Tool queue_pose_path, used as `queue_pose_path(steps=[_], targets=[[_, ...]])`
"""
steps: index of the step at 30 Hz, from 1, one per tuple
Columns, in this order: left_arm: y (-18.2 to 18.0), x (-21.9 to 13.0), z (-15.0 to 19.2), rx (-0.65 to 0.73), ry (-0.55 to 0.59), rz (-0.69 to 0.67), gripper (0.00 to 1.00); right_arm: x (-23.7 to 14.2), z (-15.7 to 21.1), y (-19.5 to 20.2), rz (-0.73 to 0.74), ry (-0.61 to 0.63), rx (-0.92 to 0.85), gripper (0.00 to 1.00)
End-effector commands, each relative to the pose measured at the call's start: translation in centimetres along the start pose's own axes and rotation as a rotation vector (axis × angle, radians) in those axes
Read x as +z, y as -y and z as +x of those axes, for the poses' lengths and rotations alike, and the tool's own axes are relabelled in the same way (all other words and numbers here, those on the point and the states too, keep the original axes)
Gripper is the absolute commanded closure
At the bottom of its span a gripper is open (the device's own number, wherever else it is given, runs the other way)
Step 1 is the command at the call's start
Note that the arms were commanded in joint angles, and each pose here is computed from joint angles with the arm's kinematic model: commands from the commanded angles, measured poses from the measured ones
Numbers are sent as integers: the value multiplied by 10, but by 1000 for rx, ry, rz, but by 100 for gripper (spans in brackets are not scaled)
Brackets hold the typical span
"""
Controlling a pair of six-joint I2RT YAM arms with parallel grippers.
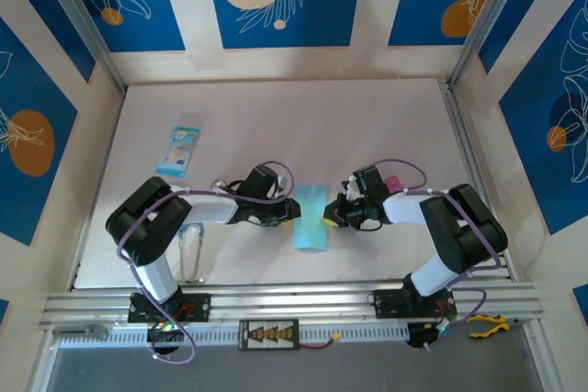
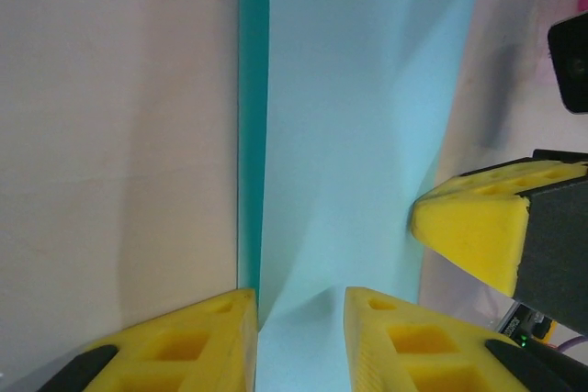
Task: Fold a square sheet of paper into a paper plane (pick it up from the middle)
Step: Third fold the triangle at the center of the table.
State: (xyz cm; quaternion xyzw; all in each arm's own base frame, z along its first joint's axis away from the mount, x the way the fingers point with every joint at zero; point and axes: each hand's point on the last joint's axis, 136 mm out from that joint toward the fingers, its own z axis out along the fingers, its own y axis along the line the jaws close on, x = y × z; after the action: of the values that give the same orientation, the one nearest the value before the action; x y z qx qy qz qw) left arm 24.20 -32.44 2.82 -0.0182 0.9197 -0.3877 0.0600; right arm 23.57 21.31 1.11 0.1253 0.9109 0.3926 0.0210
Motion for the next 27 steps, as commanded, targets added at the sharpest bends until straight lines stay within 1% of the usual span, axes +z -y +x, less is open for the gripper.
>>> queue_pose_path(steps=[1,7,13,17,21,23,25,27], targets=[[17,0,-1,10,9,86,69,8,22,55,184,-41,112,94],[26,1,-5,-4,24,152,68,9,23,55,183,-46,113,94],[25,-2,-6,-3,35,150,66,9,22,55,182,-45,115,94],[20,-2,-6,-9,37,142,67,9,22,54,179,-44,115,94],[15,-2,-4,-19,38,131,72,9,21,50,159,-42,101,94],[12,-2,-4,-27,42,122,82,9,20,41,120,-41,73,93],[9,-3,-5,-37,52,112,89,7,19,27,75,-43,31,91],[6,-6,-6,-44,68,103,94,1,16,14,51,-28,-17,89]])
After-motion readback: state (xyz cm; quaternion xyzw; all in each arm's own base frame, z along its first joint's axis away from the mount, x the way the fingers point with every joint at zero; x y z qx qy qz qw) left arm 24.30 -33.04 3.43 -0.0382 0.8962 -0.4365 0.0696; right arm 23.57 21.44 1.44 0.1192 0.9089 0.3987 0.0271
